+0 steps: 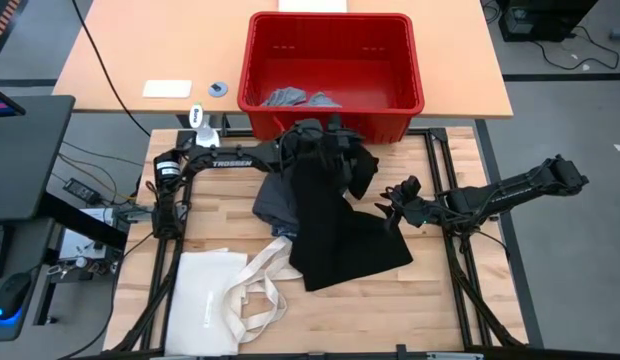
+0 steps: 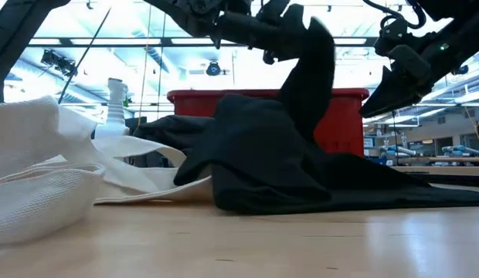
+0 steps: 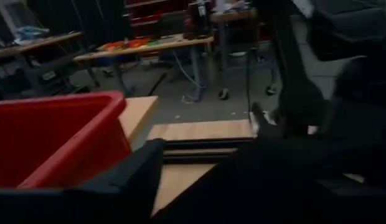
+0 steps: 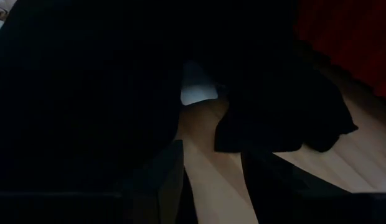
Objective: Fold Laundry from Bin
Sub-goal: Fold the black shirt
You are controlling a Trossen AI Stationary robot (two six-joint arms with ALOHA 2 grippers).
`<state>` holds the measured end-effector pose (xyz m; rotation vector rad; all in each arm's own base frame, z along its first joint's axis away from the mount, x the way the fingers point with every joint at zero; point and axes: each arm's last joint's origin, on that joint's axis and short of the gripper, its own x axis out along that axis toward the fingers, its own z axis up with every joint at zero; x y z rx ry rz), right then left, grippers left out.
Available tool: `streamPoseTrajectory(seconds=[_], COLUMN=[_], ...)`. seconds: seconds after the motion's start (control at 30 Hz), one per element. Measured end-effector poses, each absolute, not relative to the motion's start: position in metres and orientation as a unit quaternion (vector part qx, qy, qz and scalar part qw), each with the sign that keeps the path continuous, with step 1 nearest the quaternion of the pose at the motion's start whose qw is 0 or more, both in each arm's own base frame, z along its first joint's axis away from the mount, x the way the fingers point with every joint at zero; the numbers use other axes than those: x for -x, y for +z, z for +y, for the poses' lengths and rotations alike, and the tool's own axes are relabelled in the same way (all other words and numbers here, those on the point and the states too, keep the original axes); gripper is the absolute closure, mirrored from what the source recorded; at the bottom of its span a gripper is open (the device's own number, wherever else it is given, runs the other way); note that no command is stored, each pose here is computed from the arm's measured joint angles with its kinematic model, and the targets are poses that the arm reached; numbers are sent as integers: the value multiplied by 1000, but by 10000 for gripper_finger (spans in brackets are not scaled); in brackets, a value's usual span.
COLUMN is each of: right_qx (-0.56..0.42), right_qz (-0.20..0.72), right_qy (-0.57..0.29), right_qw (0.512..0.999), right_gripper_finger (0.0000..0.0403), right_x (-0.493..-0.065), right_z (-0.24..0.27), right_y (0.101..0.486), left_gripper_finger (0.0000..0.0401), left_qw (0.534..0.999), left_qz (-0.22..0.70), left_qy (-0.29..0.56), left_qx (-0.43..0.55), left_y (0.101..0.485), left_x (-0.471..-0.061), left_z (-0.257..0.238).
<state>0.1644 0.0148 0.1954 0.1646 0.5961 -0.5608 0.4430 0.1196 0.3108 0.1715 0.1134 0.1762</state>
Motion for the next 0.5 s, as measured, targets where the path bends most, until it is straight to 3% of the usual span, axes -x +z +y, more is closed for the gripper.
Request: streamPoseTrajectory(seconds=[0.17, 0.37, 0.5], right_qx=[-54, -33, -16], right_qz=[283, 255, 202], right_qy=[-286, -271, -249], right_qw=[914, 928, 947], right_gripper_finger=[234, 234, 234], right_x=[-165, -171, -179], right_z=[12, 13, 14], right_y=[197, 203, 215], left_gripper_finger=[76, 65, 65], left_qw=[984, 969, 973], left_qz=[97, 153, 73], left_qy=[77, 101, 173], left_qx=[-130, -166, -136], left_y=[325, 364, 382], left_x=[-430, -391, -388], left_z=[107, 90, 102])
